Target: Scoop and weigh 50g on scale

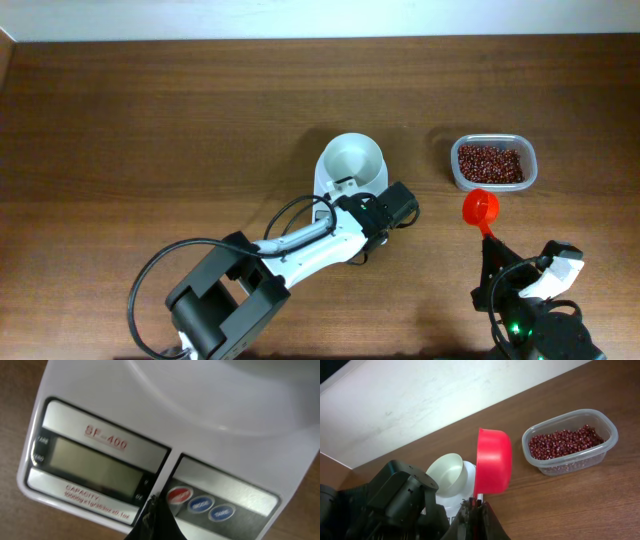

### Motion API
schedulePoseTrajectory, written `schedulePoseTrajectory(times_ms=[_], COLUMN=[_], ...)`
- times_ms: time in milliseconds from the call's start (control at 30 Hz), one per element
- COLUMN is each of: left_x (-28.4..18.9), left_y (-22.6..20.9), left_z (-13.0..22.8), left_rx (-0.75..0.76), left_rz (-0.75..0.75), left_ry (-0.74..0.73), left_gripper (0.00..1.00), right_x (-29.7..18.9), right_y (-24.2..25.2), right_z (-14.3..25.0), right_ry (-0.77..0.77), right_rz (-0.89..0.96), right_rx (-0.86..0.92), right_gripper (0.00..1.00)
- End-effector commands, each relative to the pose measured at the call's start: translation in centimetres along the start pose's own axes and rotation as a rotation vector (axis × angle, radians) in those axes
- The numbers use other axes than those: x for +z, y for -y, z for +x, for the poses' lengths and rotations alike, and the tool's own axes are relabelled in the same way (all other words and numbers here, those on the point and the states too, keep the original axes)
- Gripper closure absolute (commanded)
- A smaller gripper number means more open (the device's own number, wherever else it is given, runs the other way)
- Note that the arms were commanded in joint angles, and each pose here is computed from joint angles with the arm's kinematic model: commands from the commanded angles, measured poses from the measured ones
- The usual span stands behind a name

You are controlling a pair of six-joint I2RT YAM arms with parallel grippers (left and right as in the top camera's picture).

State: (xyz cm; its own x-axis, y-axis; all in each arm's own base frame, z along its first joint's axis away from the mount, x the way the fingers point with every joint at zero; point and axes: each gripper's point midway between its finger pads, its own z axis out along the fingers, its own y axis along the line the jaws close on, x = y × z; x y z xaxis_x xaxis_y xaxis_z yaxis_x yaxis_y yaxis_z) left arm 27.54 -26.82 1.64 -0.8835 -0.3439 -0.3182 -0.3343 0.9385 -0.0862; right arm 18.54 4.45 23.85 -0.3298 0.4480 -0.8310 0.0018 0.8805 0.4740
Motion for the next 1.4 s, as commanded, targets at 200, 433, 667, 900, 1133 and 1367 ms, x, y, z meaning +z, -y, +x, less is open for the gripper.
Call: schedulePoseTrajectory(times_ms=[200,433,667,900,1133,1367], left_x=[-7.9,-15.5,-15.9,-16.1,-13.6,-7.5], left_y=[-1.4,-5.5,-8.3,-7.0,-2.0,2.0], left_z=[-1.6,-7.7,-7.4,-7.8,-4.7,-1.6], left_rx=[0.201,0.18,0.217,0.188,0.178,0.257], left_rz=[0.093,0.059,-0.038,0.016,0.169,0.133], left_ry=[0.026,0.35,0.344,0.362,0.221,0.195], left_gripper=[1.0,0.34,0.01,0.76,1.0,1.0], right_x=[-0.6,-1.3,-0.5,2.7,5.0,4.2], right_y=[0.4,1.2,1.1,-0.5,-2.1,-1.5], right_z=[-3.0,-6.1,-6.4,-6.4,-6.7,-9.6], right_ry=[0.129,0.286,0.292,0.283,0.297,0.368], right_rz=[0.041,0.102,0.144,0.19,0.191,0.238], right_rx=[0.04,0.105,0.095,0.072,0.062,0.009], right_gripper=[0.96,0.96,0.96,0.96,0.96,0.96])
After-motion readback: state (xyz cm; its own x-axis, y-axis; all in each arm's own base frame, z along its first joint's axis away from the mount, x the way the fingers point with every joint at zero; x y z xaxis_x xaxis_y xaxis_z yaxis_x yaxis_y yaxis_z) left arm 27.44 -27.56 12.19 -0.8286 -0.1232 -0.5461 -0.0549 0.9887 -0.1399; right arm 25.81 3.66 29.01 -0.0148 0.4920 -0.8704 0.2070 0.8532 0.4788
